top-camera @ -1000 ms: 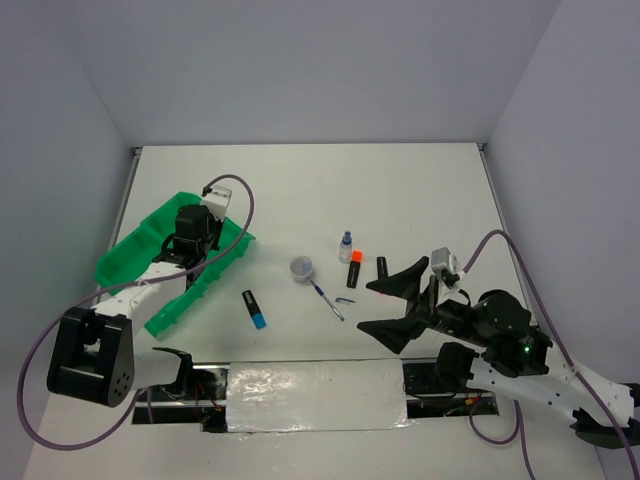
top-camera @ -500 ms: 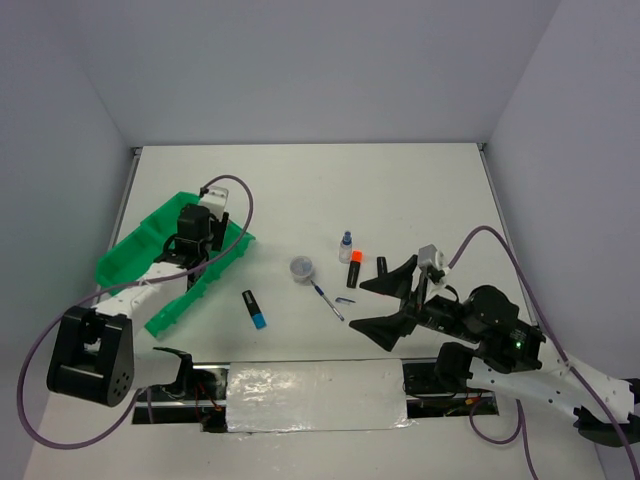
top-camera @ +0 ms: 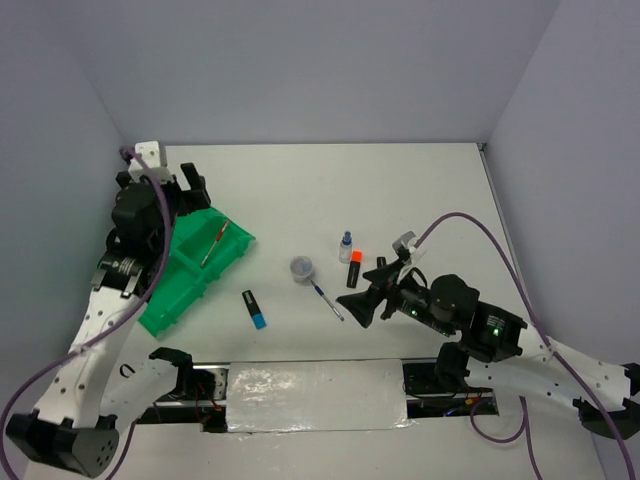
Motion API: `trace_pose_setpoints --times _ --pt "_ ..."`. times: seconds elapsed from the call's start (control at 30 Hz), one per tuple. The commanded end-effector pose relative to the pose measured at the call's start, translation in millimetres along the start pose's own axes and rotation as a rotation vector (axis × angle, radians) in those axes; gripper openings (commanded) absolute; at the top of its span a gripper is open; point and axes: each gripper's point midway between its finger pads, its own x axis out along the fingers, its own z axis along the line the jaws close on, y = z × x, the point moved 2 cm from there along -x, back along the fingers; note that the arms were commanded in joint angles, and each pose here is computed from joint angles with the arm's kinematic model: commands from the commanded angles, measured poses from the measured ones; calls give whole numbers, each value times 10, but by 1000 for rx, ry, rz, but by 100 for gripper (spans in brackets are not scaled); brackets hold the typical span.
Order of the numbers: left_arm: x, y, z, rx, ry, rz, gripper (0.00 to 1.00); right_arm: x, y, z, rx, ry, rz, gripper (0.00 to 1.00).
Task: Sort the stationery into containers
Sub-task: Pick up the pen cap from the center of the board.
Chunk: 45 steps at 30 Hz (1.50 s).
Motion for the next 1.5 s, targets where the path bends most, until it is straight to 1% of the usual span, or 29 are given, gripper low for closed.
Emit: trace_pose_setpoints --times 0.0,0.03,0.07,0.1,0.13,0.17,0.27,0.3,0.37,0.4,0.47,0.5,0.57,0.6,0.63,0.67,0.7,0.73,0.77,0.87,0.93,0.97,1.0,1.03,1.1,1.2,1.3,1.4,1.47 --pt "-341 113 -210 -73 173 81 99 38 -32 -243 29 195 21 100" --pt "-456 78 -206 -87 193 66 99 54 -30 -271 25 221 35 100" --pt "-514 208 -195 -83 201 108 99 68 41 -329 11 258 72 100" --pt "-568 256 -202 -97 212 124 99 139 158 -372 -25 280 132 100" --pt "-637 320 -182 -110 213 136 99 169 195 -388 -44 291 160 100" --pt "-686 407 -160 -138 200 171 99 240 352 -421 -73 305 239 99" --pt "-818 571 -147 -195 195 239 99 368 517 -384 -137 268 343 95" --pt "-863 618 -203 -254 213 272 99 439 622 -429 -150 292 390 94" --pt "-909 778 -314 -344 249 345 99 511 621 -483 -158 325 402 89" --pt "-940 818 -412 -376 299 372 99 549 636 -525 -150 351 413 86" --pt "-946 986 -441 -439 276 426 99 591 607 -593 -118 359 402 78" --pt "-981 1052 -444 -436 264 451 99 607 628 -572 -104 326 413 74" --pt "-970 1056 -336 -429 180 434 99 616 678 -671 -84 347 441 71" --pt "-990 1045 -314 -411 172 430 99 619 662 -739 -67 370 448 67" --pt "-983 1027 -293 -390 168 420 99 623 698 -773 -71 377 470 67" --pt "-987 1011 -277 -341 179 417 99 628 707 -756 -83 355 477 67" --pt "-976 1034 -292 -311 190 438 99 623 728 -754 -155 308 501 68" --pt "-1000 1015 -347 -253 252 450 99 606 770 -701 -185 249 536 69" --pt "-992 1039 -392 -225 287 466 99 596 785 -704 -258 208 566 70" --pt "-1028 1073 -505 -178 399 464 99 675 763 -680 -295 163 618 70" --pt "-1022 1139 -493 -169 404 453 99 698 828 -739 -316 171 672 70" --pt "-1014 1158 -454 -164 385 442 99 731 945 -787 -349 144 739 70" --pt "-1023 1200 -412 -180 362 426 99 703 983 -929 -343 167 816 70" --pt "-1023 1200 -412 -180 362 426 99 704 989 -913 -350 147 820 70" --pt "-1059 1216 -434 -198 390 406 99 717 1000 -1018 -322 150 883 71" --pt "-1083 1180 -449 -196 409 387 99 722 1020 -1119 -383 149 903 74" --pt "-1108 1171 -443 -197 416 376 99 713 1182 -1236 -436 143 934 76" --pt "-1116 1157 -447 -199 422 365 99 726 1387 -1330 -439 151 990 72" --pt "-1121 1145 -448 -202 423 361 99 734 1431 -1389 -452 169 1019 66"
